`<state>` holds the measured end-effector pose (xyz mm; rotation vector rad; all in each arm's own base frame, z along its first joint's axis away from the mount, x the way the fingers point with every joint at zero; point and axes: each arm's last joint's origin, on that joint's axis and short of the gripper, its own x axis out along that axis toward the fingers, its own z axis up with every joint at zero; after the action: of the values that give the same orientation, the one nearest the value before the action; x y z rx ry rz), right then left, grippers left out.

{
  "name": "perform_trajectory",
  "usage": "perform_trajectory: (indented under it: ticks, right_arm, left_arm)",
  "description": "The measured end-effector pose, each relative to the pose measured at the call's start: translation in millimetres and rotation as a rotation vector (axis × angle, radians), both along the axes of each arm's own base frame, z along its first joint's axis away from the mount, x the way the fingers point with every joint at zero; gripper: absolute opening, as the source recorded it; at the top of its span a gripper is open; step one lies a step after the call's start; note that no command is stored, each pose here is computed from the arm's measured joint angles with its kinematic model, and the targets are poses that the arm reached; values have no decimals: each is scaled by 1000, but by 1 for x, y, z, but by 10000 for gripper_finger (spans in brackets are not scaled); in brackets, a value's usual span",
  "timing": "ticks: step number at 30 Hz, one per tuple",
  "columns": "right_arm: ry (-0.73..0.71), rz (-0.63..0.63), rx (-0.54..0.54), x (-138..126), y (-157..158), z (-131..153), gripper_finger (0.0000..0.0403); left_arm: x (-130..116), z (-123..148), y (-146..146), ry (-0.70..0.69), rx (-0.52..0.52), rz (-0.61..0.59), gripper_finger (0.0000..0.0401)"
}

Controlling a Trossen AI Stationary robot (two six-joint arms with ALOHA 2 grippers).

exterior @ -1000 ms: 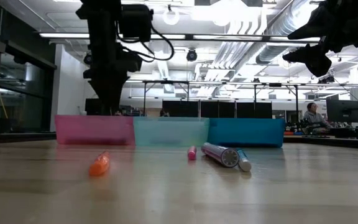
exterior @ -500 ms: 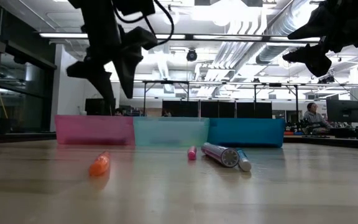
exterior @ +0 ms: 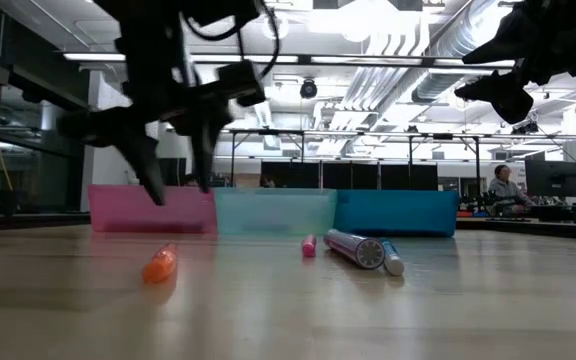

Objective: Pick & Place Markers
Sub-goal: Put the orange pen into the green bin

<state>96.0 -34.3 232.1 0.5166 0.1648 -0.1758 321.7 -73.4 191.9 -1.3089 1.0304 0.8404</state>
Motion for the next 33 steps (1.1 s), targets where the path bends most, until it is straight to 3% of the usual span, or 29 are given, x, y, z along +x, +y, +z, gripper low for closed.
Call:
perform_trajectory:
  ticks: [15, 33]
  right_arm:
    - [0, 0, 0, 0, 0, 0, 250]
    - [-1, 0, 0, 0, 0, 0, 250]
  left_arm:
    - [46, -7, -48, 96, -23, -15, 198]
    - [28, -15, -86, 182, -14, 156, 198]
